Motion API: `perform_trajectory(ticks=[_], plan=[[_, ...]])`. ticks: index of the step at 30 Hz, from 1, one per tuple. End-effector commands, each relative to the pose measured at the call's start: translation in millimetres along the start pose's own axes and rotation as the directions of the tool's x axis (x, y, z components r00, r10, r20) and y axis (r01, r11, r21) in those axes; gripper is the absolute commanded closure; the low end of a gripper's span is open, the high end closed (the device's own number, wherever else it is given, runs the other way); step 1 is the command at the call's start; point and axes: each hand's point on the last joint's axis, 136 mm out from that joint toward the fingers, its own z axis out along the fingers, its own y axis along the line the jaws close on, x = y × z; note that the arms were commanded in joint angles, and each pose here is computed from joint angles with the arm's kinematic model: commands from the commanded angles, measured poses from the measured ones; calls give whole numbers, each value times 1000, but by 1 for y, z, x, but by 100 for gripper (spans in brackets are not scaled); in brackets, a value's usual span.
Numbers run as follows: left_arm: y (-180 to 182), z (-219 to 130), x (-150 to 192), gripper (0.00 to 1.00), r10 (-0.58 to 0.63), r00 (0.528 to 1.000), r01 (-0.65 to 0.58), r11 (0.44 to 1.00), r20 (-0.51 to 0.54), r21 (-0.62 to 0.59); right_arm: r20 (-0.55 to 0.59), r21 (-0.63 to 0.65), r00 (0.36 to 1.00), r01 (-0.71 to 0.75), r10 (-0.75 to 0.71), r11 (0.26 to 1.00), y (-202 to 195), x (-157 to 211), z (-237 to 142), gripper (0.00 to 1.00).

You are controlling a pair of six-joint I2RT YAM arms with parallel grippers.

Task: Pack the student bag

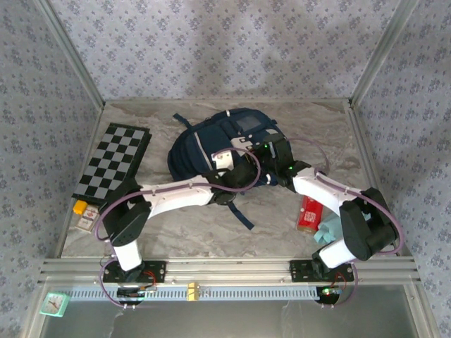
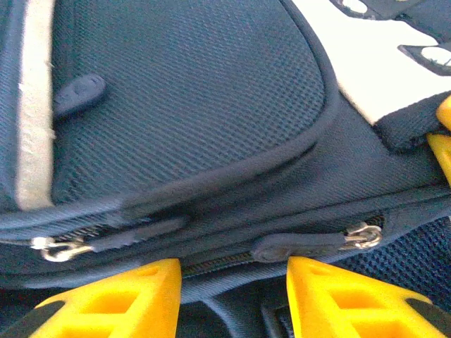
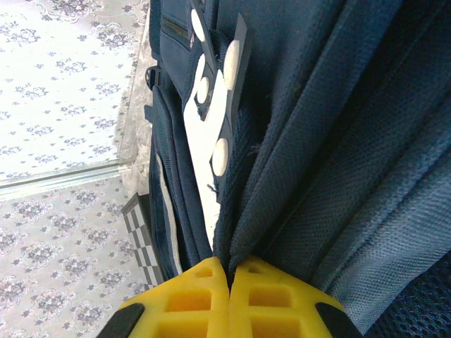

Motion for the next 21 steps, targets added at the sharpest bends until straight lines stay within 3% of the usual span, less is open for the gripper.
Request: perform_trajectory(ticks=[1,12,16,21], plan=[[-4,-6,-2,59,35,997,-32,998,-63,55,12,-122,1000,-3,4,993,38,-5,-9,100],[-45,-11,11,54,215,974,-186,942,-76,280,8,-117,1000,-19,20,993,37,-7,-8,100],[-35,-8,4,52,256,964,-235,946,-70,225,-1,-116,1000,-31,31,993,36,-8,-6,100],[-26,-6,2,52,240,964,-211,953,-116,219,-10,-119,999,-42,41,992,37,-7,-4,100]])
